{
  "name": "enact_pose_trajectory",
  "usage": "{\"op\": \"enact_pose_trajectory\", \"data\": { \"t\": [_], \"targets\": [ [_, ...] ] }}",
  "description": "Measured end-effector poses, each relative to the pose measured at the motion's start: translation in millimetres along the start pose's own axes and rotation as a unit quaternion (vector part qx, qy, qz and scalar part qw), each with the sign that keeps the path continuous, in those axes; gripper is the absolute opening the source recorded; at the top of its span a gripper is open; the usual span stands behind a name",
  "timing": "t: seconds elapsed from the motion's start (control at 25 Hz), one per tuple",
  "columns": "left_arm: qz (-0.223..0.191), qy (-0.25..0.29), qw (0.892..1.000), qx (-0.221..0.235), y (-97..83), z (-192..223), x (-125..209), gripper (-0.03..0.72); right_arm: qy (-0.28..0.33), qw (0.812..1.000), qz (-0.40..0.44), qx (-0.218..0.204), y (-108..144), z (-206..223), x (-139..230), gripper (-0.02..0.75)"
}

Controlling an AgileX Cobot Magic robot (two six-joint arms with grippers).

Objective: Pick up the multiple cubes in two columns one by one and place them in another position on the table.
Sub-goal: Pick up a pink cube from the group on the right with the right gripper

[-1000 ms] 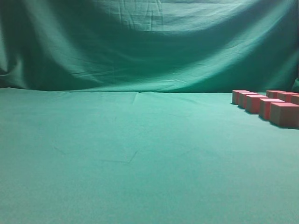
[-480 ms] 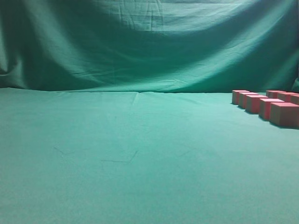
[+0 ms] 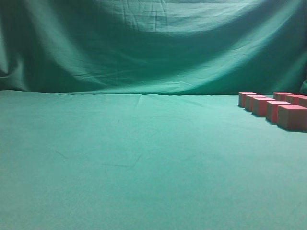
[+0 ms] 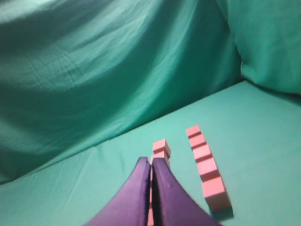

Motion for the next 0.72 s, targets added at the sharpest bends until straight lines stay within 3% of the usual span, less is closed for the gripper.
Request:
{"op": "enact_pose_trajectory", "data": {
  "t": [0.24,0.56,0.72],
  "targets": [
    [0.0,0.0,1.0,0.0,0.0,0.0,0.0,0.0,-0.027,0.998,-0.054,-0.025,24.9,-4.4,-41.4,0.0],
    [0.0,0.0,1.0,0.0,0.0,0.0,0.0,0.0,0.04,0.996,-0.072,-0.032,44.0,11.2,-56.8,0.0],
    [0.0,0.0,1.0,0.0,0.0,0.0,0.0,0.0,0.126,0.98,-0.146,-0.053,58.2,22.0,-52.0,0.0]
  ]
}}
Point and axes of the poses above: a point on each arm's last joint axis where the gripper is mounted, z pointing out along that axis toward the gripper, y along the wrist's bending axis when the last joint is at zero, x = y × z, the point moved 9 cm from there along z, pointing out along that axis toward the gripper, and after that the axes turned 1 degree about z, right-handed, at the moved point
